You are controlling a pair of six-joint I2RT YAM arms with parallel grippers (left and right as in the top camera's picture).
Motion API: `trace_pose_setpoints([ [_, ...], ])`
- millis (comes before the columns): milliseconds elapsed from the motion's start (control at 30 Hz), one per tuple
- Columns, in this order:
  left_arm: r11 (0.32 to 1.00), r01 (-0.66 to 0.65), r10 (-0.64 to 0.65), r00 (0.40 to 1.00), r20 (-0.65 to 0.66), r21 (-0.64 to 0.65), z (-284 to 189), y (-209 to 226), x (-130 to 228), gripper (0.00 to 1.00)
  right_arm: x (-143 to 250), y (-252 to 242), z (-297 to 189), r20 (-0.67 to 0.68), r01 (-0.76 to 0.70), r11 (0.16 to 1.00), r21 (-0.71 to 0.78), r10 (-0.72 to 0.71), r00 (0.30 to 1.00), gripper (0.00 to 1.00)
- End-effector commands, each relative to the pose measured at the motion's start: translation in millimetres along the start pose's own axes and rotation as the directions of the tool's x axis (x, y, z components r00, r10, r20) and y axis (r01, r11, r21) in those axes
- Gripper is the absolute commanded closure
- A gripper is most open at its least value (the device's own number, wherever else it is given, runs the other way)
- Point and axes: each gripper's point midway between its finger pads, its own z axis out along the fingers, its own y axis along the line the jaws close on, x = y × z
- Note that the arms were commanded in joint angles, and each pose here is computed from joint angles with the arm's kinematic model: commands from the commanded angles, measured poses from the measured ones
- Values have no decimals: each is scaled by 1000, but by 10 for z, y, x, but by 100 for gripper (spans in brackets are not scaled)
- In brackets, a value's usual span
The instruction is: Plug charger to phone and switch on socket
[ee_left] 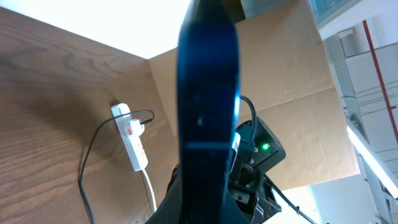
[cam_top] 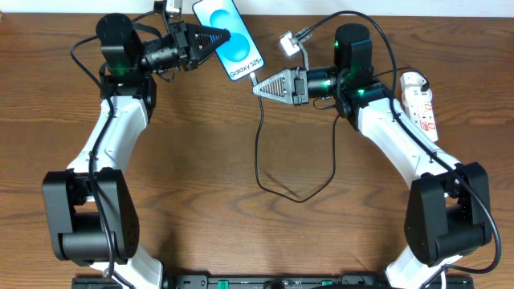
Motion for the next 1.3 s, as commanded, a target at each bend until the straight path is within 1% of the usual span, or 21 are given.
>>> trace_pose_setpoints([
  [0, 997, -65, 69, 994, -84, 48, 0, -221, 103, 93, -31, -10, 44, 9, 1, 1000, 15, -1, 1000, 99],
  [633, 997, -65, 69, 993, -91, 50, 2, -225, 116, 93, 45, 57, 121, -24, -3, 1000, -16, 3, 1000, 99],
  [867, 996, -68, 75, 989, -125, 63, -6, -242, 175, 92, 70, 37, 117, -30, -8, 1000, -11, 8, 1000, 99],
  [1000, 992, -99, 110, 982, -154, 80, -15, -257, 230, 93, 109, 10, 115, -38, -19, 1000, -5, 19, 999, 99],
  [1267, 988, -115, 134, 971, -200, 104, -32, -274, 317, 93, 117, 16, 116, -41, -21, 1000, -9, 21, 999, 99],
])
